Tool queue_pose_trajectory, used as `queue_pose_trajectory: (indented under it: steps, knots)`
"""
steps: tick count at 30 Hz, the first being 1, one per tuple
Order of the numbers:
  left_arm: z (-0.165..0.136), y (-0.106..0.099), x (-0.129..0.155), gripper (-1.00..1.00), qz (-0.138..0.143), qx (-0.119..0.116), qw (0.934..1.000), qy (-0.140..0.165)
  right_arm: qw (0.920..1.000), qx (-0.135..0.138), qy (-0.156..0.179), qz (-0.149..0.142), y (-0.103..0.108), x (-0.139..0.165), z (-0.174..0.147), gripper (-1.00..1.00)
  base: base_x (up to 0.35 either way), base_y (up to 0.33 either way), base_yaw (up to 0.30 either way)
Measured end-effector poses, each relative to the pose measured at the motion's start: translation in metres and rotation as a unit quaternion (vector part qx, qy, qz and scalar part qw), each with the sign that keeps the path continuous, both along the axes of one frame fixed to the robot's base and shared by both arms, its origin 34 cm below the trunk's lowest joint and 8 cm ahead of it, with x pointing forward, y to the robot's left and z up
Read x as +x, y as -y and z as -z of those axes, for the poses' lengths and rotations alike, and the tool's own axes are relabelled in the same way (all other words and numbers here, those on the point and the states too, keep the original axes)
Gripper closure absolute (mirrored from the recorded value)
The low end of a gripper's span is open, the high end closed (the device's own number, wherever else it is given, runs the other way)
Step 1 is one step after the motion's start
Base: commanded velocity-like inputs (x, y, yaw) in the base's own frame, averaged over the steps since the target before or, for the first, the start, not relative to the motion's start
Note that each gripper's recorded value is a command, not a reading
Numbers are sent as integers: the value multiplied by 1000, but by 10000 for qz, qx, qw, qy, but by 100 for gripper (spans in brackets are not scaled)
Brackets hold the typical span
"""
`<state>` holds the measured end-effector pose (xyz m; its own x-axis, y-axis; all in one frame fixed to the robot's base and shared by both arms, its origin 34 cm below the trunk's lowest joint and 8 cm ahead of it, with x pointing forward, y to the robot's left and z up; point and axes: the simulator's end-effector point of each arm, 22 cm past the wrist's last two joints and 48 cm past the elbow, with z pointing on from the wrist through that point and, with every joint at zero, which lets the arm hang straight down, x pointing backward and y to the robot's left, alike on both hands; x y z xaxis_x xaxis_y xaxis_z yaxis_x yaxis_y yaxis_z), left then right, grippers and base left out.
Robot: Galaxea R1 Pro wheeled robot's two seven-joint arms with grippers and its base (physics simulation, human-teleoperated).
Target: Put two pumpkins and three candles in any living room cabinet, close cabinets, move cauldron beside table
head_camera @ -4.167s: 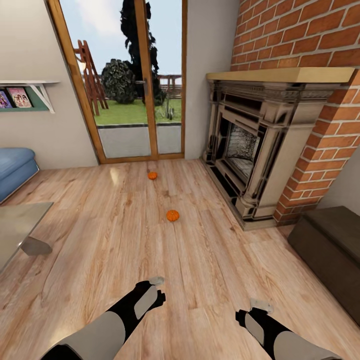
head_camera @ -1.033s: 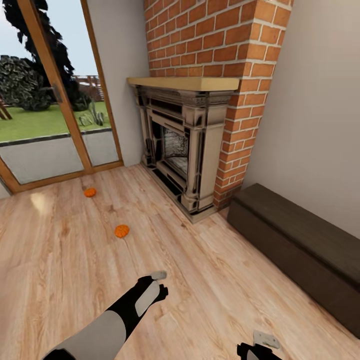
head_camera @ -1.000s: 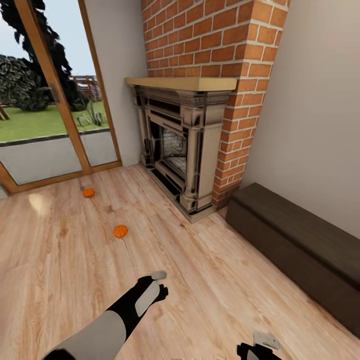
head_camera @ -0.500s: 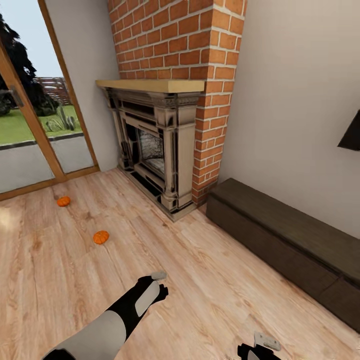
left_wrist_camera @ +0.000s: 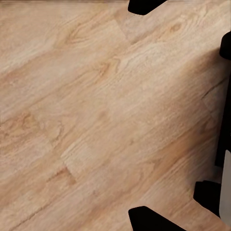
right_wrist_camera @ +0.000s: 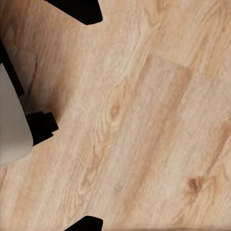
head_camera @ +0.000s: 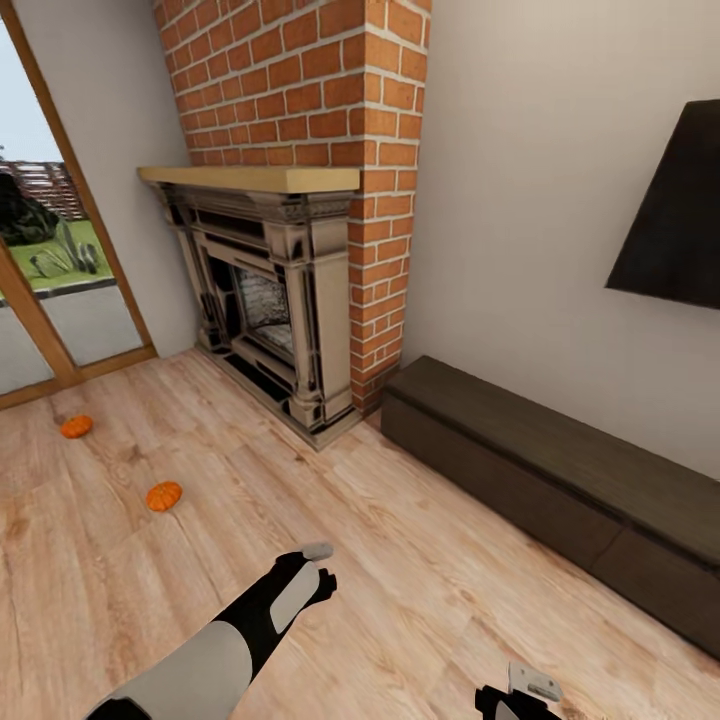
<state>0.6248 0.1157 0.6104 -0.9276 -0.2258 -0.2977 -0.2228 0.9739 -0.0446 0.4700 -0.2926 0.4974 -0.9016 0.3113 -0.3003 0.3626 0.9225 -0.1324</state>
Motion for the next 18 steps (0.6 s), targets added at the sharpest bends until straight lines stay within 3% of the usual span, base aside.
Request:
queue_pose_trajectory:
  steps: [18]
  knots:
    - [-12,-1,6,-100,-15,16,9999,126,9999,-17,131,13,1,8,-8,-100,0,0,-190]
